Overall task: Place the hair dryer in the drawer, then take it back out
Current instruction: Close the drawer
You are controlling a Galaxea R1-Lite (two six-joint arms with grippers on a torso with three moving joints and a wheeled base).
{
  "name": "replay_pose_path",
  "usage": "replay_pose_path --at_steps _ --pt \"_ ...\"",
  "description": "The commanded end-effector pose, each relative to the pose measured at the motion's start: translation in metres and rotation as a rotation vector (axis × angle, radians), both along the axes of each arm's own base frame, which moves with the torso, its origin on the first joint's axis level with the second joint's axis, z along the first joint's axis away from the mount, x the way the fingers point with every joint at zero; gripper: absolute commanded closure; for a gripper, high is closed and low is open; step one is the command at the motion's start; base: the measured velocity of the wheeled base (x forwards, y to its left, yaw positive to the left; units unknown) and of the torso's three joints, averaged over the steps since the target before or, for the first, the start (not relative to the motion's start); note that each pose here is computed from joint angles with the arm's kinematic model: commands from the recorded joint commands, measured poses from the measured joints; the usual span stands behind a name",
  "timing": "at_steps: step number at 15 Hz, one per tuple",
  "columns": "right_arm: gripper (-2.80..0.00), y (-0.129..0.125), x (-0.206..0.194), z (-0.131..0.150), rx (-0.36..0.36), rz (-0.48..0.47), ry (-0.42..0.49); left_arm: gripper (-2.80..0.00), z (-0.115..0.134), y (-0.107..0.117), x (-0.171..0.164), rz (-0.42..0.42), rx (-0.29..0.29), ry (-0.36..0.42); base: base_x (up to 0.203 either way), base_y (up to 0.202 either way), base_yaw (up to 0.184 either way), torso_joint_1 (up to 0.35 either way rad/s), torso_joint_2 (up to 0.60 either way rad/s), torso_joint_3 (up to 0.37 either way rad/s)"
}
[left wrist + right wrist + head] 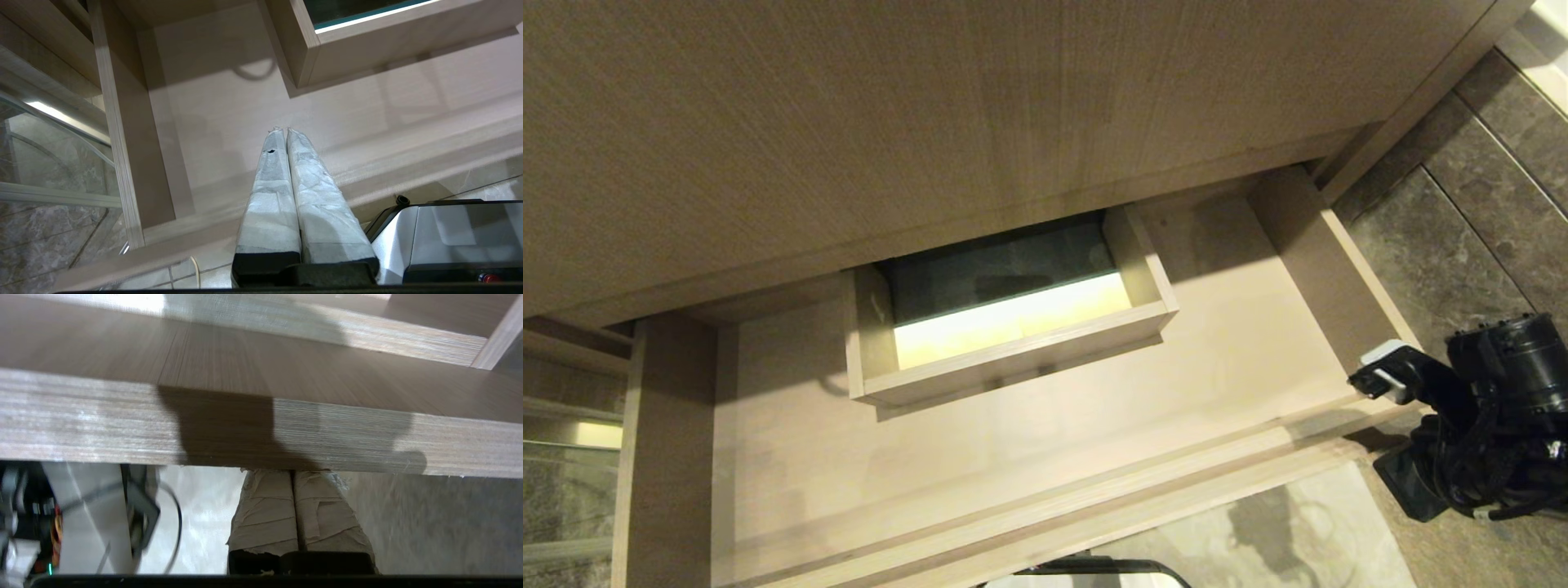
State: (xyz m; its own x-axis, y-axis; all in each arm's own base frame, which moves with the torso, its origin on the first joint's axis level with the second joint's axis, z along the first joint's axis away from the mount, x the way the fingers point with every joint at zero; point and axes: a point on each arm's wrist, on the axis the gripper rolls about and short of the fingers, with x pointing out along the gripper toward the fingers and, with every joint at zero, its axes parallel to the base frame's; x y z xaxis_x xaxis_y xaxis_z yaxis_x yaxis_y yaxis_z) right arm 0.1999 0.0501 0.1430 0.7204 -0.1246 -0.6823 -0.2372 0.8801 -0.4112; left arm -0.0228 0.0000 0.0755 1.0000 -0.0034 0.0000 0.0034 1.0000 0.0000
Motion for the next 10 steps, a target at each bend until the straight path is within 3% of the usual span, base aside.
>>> replay_pose_path --at_steps 1,6,8,10 --pt "0.00 -0.001 0.006 0.008 0.021 -0.014 -0.087 0.00 0.000 0.000 0.000 0.000 0.000 0.002 0.000 0.000 0.000 0.000 0.00 0.000" --pt "0.00 -0.005 0.021 0.030 0.084 -0.054 -0.301 0.00 0.000 0.000 0.000 0.000 0.000 0.002 0.000 0.000 0.000 0.000 0.00 0.000" --pt "0.00 -0.003 0.029 0.042 0.156 -0.087 -0.396 0.00 0.000 0.000 0.000 0.000 0.000 0.002 0.000 0.000 0.000 0.000 0.00 0.000" --pt "0.00 -0.003 0.032 0.045 0.186 -0.102 -0.422 0.00 0.000 0.000 0.000 0.000 0.000 0.002 0.000 0.000 0.000 0.000 0.00 0.000"
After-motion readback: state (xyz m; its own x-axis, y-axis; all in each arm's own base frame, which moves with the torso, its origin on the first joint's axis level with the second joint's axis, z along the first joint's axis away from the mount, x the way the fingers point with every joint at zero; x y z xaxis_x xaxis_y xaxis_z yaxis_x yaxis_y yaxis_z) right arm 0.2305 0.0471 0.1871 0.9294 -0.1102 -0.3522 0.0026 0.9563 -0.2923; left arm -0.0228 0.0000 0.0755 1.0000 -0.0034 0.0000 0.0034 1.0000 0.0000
